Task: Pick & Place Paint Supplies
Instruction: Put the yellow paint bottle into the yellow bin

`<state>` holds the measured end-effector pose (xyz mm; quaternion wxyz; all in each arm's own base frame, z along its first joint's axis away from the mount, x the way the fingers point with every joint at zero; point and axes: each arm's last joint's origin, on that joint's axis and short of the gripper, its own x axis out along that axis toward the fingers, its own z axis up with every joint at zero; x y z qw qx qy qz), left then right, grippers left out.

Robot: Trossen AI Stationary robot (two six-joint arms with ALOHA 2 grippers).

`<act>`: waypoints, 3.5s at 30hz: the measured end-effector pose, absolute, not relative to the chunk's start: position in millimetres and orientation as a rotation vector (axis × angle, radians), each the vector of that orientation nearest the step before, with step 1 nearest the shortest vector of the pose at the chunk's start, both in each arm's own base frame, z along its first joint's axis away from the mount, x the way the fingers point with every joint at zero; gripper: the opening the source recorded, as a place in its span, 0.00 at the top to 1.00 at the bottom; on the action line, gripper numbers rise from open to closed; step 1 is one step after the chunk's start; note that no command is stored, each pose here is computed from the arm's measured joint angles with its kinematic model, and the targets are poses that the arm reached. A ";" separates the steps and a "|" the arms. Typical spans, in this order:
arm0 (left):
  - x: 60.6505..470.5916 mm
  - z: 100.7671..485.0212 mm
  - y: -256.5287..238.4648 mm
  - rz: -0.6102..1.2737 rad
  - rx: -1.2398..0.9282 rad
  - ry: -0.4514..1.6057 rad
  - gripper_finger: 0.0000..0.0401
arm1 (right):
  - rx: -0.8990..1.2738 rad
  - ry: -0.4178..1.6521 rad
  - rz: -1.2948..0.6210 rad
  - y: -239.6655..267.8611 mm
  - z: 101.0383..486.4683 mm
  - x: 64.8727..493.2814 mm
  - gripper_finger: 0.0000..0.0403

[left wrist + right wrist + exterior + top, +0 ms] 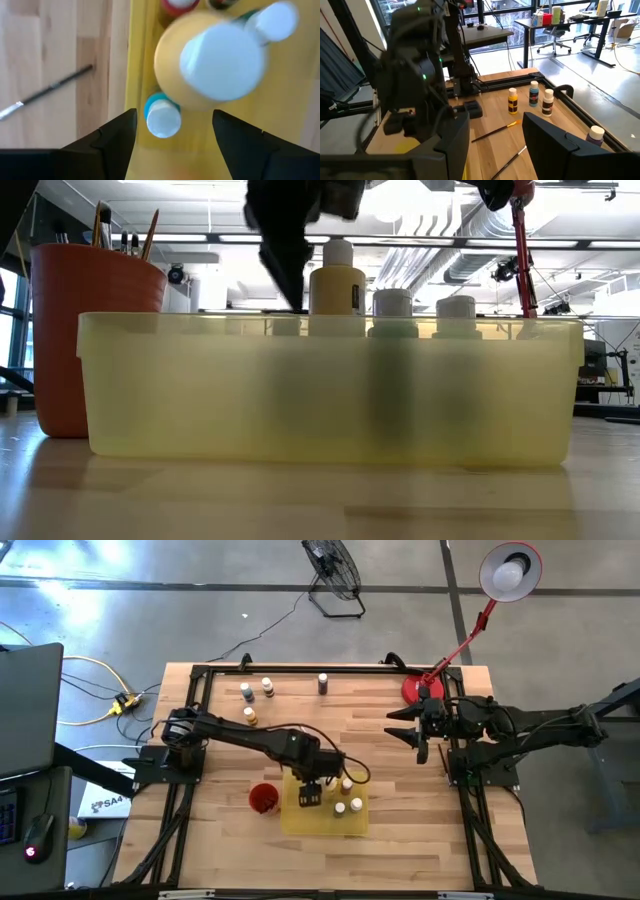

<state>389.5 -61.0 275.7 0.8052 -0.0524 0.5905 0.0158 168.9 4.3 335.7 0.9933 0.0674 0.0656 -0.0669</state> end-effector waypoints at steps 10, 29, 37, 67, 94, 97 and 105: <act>374.9 334.1 -41.7 0.092 -0.102 1.316 0.36 | 0.134 0.140 -0.135 4.3 335.0 168.8 0.57; 331.9 385.4 29.6 0.276 0.006 1.307 0.56 | 0.133 0.145 -0.139 4.2 334.5 168.7 0.57; 292.5 418.4 67.1 0.381 0.013 1.215 0.78 | 0.128 0.139 -0.205 2.3 334.6 168.5 0.57; 90.2 273.8 41.5 0.722 -0.407 0.646 0.97 | 0.154 0.037 -0.449 -4.5 342.0 167.1 0.57; 105.1 259.1 64.9 0.873 -0.511 0.770 0.68 | 0.151 0.047 -0.446 -4.4 341.1 167.0 0.57; 101.2 258.8 72.2 0.977 -0.628 0.714 0.68 | 0.151 0.047 -0.446 -4.4 341.1 167.0 0.57; 116.8 254.1 86.5 0.944 -0.791 0.665 0.68 | 0.160 0.046 -0.446 -4.4 341.0 167.0 0.57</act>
